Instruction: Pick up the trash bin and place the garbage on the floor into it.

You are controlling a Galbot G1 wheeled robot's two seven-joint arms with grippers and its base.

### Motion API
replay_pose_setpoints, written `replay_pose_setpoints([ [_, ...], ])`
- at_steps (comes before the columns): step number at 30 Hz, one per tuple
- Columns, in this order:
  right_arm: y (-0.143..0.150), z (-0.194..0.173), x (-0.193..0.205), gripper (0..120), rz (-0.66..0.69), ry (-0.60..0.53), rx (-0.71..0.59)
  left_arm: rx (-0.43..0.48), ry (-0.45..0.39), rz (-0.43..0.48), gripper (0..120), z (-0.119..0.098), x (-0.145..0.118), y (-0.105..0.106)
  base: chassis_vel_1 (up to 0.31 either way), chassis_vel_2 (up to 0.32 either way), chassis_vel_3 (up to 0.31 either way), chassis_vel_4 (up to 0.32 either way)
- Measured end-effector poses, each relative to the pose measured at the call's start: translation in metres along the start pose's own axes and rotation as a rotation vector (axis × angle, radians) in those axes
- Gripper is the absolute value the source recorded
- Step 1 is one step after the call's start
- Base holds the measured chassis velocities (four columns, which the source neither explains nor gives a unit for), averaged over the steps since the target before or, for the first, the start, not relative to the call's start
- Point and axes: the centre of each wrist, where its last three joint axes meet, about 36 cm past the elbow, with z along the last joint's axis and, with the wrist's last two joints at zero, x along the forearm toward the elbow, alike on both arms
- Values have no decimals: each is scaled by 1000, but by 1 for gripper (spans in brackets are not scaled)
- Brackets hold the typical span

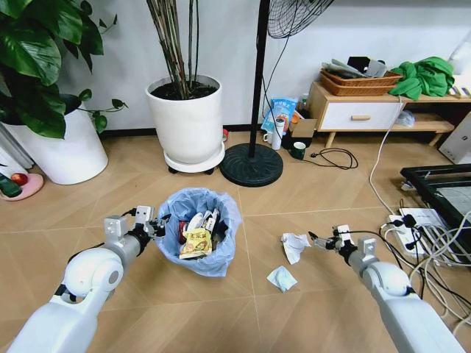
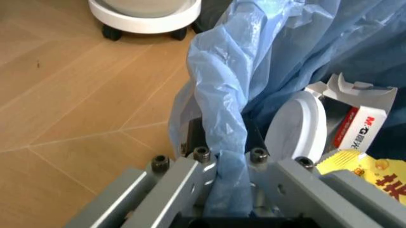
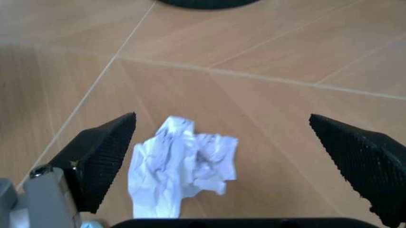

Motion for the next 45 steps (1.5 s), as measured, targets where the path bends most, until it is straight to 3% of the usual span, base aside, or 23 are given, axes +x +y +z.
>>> replay_pose_setpoints([
  [3,-2,9,-23,100,-65,67,34,0,6,-3,0,2,1,1,0,0,0,0],
  [11,10,30,-48,100,-83,141,60,1,11,-5,0,4,-1,1,0,0,0,0],
  [22,27,46,-74,98,-58,159,40,-2,16,0,0,6,-4,1,0,0,0,0],
  [31,45,47,-94,70,-53,146,17,-7,19,0,0,6,-4,1,0,0,0,0],
  [34,48,51,-97,54,-43,157,16,-10,18,-5,0,5,-3,3,0,0,0,0],
  [40,50,50,-100,36,-29,153,12,-10,15,-5,0,4,-3,3,0,0,0,0],
  [43,51,48,-102,22,-19,151,9,-8,14,-3,0,4,-4,2,0,0,0,0],
  [45,52,48,-102,19,-17,150,8,-8,15,-3,0,4,-4,2,0,0,0,0],
])
